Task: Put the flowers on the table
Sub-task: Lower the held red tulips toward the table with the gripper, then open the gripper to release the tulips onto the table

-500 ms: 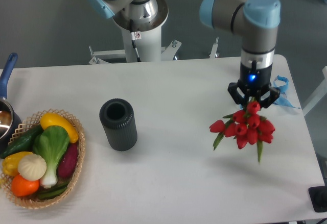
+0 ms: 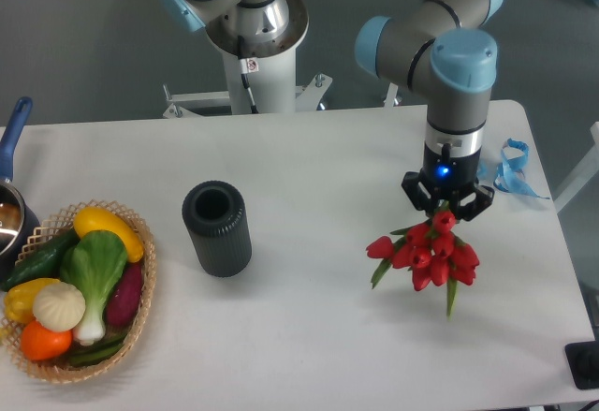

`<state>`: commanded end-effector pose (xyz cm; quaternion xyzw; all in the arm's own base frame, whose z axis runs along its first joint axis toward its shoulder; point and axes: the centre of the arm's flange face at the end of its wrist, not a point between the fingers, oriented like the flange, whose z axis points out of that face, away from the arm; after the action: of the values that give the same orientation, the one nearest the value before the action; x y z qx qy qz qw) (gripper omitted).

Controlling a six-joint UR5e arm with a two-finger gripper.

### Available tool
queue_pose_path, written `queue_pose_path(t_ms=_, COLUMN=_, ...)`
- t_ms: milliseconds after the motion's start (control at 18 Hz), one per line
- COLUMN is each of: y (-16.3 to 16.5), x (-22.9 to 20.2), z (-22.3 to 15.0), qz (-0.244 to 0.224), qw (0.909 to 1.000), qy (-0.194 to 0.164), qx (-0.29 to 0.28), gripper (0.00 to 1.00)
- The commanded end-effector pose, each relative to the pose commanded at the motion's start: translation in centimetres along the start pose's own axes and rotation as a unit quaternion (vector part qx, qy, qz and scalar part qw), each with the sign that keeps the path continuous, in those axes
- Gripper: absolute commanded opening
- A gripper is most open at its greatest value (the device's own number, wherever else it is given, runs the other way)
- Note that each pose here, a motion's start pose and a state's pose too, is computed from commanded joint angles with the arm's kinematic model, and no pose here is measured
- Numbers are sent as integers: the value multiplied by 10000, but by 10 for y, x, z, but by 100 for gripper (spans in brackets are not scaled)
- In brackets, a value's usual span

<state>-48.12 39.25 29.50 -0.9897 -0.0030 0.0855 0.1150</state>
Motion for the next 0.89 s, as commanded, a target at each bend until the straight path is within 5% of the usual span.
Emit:
queue_pose_path(t_ms=111, y=-7, x=6, z=7, qz=5, qw=10000, qy=68, qx=-5, gripper=0)
queue_pose_path(t_ms=278, y=-15, x=13, z=13, qz=65, qw=9999, qy=133, qx=-6, gripper=28)
queue_pose_path(t_ms=333, y=-15, x=13, z=14, qz=65, qw=9999, qy=134, qx=-5, gripper=48)
queue_pose_path(t_ms=389, y=-14, x=12, z=14, qz=59, qw=9999, qy=122, qx=-10, gripper=99)
queue_pose_path(t_ms=889, y=-8, x=7, z=7, qz=55, qw=10000, qy=45, qx=12, gripper=100)
